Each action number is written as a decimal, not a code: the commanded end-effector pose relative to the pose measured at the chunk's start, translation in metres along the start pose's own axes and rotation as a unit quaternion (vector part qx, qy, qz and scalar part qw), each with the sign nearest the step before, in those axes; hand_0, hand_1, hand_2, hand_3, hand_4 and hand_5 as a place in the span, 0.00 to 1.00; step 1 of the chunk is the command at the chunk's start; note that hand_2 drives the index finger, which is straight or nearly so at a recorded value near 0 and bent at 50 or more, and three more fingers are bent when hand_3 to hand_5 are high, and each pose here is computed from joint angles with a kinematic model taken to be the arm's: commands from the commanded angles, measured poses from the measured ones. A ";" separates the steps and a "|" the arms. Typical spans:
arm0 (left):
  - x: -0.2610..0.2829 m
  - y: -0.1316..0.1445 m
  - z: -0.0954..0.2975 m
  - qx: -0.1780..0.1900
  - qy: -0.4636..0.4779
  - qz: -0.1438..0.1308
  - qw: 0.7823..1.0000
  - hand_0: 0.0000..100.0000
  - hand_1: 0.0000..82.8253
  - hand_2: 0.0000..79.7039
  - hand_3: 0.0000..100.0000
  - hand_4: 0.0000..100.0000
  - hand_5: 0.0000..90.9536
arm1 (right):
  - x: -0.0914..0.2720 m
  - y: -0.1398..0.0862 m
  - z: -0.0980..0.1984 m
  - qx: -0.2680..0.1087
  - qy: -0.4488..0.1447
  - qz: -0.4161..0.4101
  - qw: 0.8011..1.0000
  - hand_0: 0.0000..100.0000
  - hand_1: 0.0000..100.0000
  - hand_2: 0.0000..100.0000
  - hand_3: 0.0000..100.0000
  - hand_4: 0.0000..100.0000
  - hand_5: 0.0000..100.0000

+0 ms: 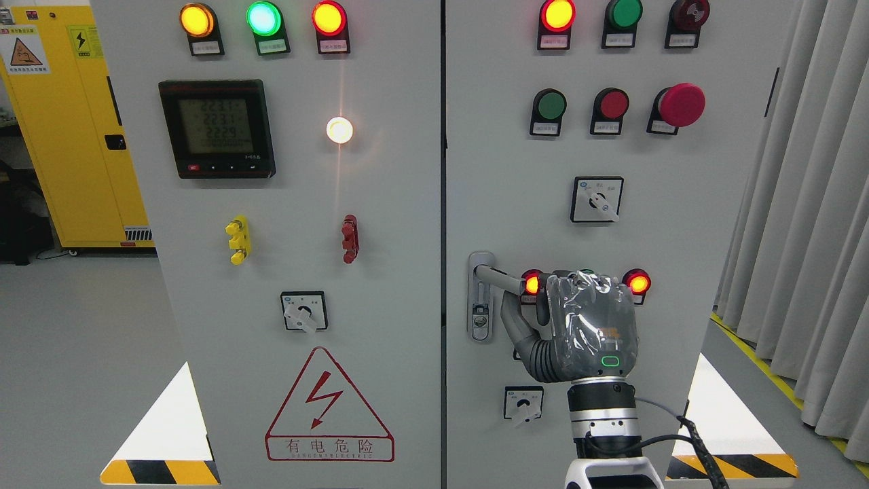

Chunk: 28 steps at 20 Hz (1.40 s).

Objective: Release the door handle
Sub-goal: 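Open the right hand fingers and move it off the handle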

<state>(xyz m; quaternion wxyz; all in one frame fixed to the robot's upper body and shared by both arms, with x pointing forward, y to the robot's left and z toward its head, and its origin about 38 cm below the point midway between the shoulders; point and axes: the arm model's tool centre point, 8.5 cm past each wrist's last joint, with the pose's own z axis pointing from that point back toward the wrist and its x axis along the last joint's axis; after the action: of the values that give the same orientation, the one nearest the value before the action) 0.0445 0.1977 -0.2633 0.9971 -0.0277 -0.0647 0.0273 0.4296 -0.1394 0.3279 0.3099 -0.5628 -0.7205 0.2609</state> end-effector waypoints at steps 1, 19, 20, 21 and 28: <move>0.000 0.000 0.000 0.000 0.000 0.000 1.000 0.12 0.67 0.00 0.00 0.00 0.00 | -0.002 0.000 0.015 -0.005 -0.002 -0.004 1.000 0.58 0.39 0.93 1.00 1.00 1.00; 0.001 0.000 0.000 0.000 0.000 0.000 1.000 0.12 0.67 0.00 0.00 0.00 0.00 | -0.047 -0.018 0.071 -0.031 -0.023 -0.071 0.997 0.62 0.37 0.24 0.31 0.31 0.24; 0.000 0.000 0.000 0.000 0.000 0.000 1.000 0.12 0.67 0.00 0.00 0.00 0.00 | -0.048 -0.018 0.072 -0.033 -0.029 -0.075 0.996 0.63 0.36 0.13 0.16 0.16 0.08; 0.000 0.000 0.000 0.000 0.000 -0.001 1.000 0.12 0.67 0.00 0.00 0.00 0.00 | -0.050 -0.019 0.073 -0.036 -0.029 -0.077 0.996 0.63 0.36 0.11 0.14 0.12 0.05; 0.000 0.000 0.000 0.000 0.000 0.000 1.000 0.12 0.67 0.00 0.00 0.00 0.00 | -0.048 -0.019 0.076 -0.042 -0.040 -0.102 0.993 0.69 0.33 0.00 0.00 0.00 0.00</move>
<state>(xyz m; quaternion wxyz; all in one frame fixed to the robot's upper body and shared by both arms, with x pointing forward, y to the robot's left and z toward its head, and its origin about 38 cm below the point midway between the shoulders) 0.0450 0.1977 -0.2633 0.9970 -0.0276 -0.0672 0.0274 0.3744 -0.1748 0.2815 0.2761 -0.4848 -0.7937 0.2426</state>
